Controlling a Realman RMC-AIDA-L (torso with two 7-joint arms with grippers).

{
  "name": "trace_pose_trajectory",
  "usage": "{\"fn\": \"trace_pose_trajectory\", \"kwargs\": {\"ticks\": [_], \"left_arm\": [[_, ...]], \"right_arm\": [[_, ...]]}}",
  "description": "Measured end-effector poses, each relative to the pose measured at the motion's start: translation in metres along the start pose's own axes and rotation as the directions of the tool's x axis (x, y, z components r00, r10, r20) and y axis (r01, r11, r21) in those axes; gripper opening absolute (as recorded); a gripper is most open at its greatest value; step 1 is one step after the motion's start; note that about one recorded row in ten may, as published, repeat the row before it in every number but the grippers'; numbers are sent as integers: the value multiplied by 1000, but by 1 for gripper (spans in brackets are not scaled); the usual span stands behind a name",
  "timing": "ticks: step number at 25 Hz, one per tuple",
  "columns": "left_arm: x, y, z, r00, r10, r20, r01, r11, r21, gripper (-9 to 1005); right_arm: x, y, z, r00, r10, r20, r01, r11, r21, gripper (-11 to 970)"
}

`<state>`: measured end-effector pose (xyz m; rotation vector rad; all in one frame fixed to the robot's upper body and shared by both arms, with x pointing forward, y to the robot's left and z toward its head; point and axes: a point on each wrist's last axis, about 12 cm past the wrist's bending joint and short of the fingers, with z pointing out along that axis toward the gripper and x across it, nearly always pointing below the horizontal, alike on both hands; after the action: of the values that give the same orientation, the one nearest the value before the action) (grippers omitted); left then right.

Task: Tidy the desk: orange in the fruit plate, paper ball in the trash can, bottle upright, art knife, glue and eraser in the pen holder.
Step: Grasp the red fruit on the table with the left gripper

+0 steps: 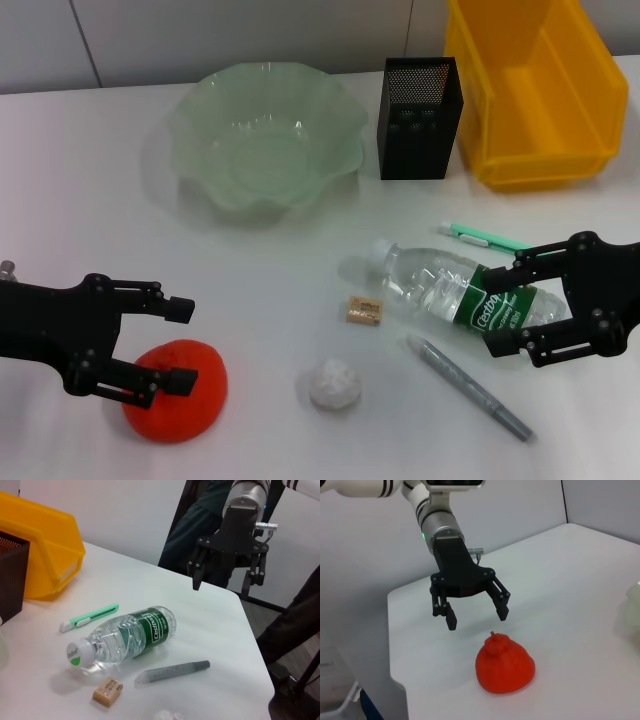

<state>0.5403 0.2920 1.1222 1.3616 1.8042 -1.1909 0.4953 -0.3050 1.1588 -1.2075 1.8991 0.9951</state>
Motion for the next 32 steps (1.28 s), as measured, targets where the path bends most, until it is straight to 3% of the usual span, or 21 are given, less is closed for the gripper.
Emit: {"fn": "trace_pose_trajectory", "kwargs": {"ticks": [23,32], "left_arm": [[1,1,0,1000,-25,-3,25,1000,-18,858],[1,-5,-9,1000,13,-28,-16,992,-123,857]], "right_arm": [[-1,0,0,1000,-3,0,3,1000,-1,689],[3,0,-4,1000,11,4,-11,1000,13,688]]}}
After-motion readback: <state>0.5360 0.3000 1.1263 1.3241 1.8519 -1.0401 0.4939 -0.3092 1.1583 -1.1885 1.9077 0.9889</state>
